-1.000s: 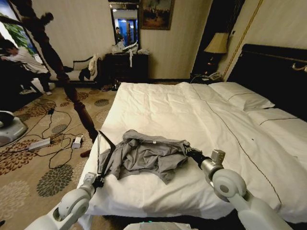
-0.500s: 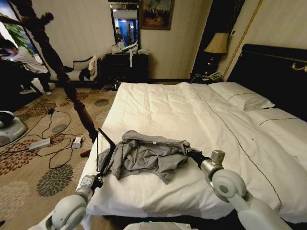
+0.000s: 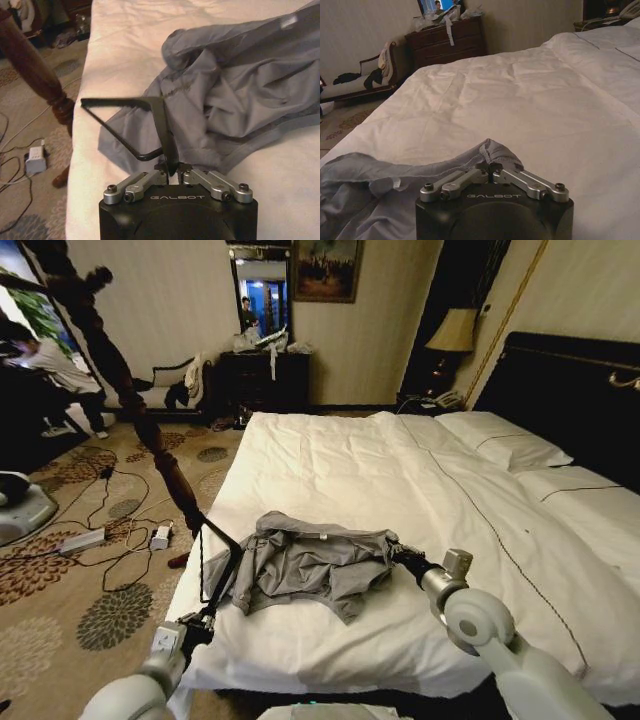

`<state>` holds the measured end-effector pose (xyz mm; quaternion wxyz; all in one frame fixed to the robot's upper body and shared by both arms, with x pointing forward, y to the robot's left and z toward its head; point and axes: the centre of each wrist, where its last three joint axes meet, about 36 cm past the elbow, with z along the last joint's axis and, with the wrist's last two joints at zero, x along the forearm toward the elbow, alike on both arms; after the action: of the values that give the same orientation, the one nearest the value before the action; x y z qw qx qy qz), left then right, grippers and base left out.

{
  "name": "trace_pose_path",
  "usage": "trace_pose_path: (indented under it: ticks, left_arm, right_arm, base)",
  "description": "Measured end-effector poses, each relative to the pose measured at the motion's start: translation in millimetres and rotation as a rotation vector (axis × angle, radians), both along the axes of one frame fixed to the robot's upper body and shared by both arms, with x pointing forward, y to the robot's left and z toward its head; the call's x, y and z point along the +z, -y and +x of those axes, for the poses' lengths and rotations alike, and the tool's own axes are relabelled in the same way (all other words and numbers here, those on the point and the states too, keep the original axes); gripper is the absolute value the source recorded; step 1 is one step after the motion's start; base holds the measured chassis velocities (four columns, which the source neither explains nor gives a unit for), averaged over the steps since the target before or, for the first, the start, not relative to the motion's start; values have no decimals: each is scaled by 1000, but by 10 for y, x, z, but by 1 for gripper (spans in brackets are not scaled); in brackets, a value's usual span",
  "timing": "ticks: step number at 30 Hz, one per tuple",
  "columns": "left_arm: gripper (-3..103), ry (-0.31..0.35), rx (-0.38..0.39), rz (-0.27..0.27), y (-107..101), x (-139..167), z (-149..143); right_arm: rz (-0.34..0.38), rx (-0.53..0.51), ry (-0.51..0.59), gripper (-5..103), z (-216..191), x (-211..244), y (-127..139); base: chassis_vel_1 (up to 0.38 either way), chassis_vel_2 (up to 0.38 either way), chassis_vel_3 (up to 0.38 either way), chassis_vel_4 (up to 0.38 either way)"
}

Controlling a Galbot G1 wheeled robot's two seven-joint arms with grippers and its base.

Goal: Pick up the clothes from the bed and hang them on the clothes hanger.

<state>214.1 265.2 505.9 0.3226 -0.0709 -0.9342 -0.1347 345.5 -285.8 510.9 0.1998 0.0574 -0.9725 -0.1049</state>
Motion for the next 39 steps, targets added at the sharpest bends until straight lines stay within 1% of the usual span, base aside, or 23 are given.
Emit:
trace_pose_path:
  ticks: [2, 3, 4, 7, 8, 10, 13, 14, 16, 17, 19, 20, 21, 22, 23, 24, 26, 28, 32, 33, 37, 38, 39]
  left_arm:
    - [4, -2, -35, -7, 18, -35, -2]
    - [2, -9, -42, 3, 7, -100, 12]
    - [2, -9, -42, 3, 7, -100, 12]
    - [0, -67, -52, 26, -43, -362, 25]
    - [0, -67, -52, 26, -43, -362, 25]
    - [0, -94, -61, 42, -61, -494, -3]
    - [0, -91, -75, 46, -64, -550, -41]
    - [0, -76, -79, 35, -58, -537, -49]
    - [0, -34, -71, -19, -27, -417, -7]
    - [0, -34, -71, -19, -27, -417, -7]
    - [0, -8, -29, -85, 9, -271, 81]
    - [0, -11, 5, -128, 31, -180, 143]
    - [0, -17, 32, -159, 45, -116, 195]
    - [0, -17, 32, -159, 45, -116, 195]
    - [-3, -24, 62, -188, 55, -60, 258]
    - [0, -27, 88, -210, 58, -20, 326]
    - [8, -27, 130, -232, 49, -8, 475]
    - [8, -30, 147, -238, 47, -19, 539]
    - [28, -83, 215, -264, 83, -83, 762]
    - [28, -83, 215, -264, 83, -83, 762]
    - [30, -131, 243, -286, 95, -161, 920]
    - [30, -131, 243, -286, 95, -161, 920]
    - [33, -139, 249, -289, 95, -175, 960]
  right_arm:
    - [0, -11, 0, 0, 26, 5, 37]
    - [-2, -13, -1, 0, 29, 4, 47]
    - [-2, -13, -1, 0, 29, 4, 47]
    - [-6, -16, -7, 0, 15, -13, 51]
    - [-6, -16, -7, 0, 15, -13, 51]
    - [-9, -15, -10, 0, -2, -21, 47]
    - [-10, -16, -11, 0, -8, -28, 45]
    - [-10, -17, -11, 0, -8, -29, 44]
    - [-8, -18, -11, 0, -1, -37, 44]
    - [-8, -18, -11, 0, -1, -37, 44]
    - [-8, -18, -13, 0, 7, -53, 37]
    - [-7, -17, -15, 0, 9, -62, 30]
    - [-7, -16, -16, 0, 9, -69, 25]
    - [-7, -16, -16, 0, 9, -69, 25]
    - [-8, -16, -18, 0, 6, -75, 22]
    - [-9, -16, -20, 0, 2, -83, 22]
    - [-12, -15, -25, 0, -5, -95, 22]
    - [-13, -15, -26, 0, -7, -98, 22]
    - [-16, -10, -34, 0, -3, -117, 17]
    - [-16, -10, -34, 0, -3, -117, 17]
    - [-20, -9, -42, 0, 15, -137, 28]
    - [-20, -9, -42, 0, 15, -137, 28]
    - [-20, -8, -44, 0, 23, -144, 27]
  base:
    - [0, 0, 0, 0]
    - [0, 0, 0, 0]
    - [0, 0, 0, 0]
    - [0, 0, 0, 0]
    - [0, 0, 0, 0]
    - [0, 0, 0, 0]
    - [0, 0, 0, 0]
    - [0, 0, 0, 0]
    - [0, 0, 0, 0]
    - [0, 0, 0, 0]
    - [0, 0, 0, 0]
    - [0, 0, 0, 0]
    - [0, 0, 0, 0]
    - [0, 0, 0, 0]
    - [0, 0, 0, 0]
    - [0, 0, 0, 0]
    - [0, 0, 0, 0]
    - [0, 0, 0, 0]
    - [0, 0, 0, 0]
    - [0, 0, 0, 0]
    - [0, 0, 0, 0]
    - [0, 0, 0, 0]
    - [0, 0, 0, 0]
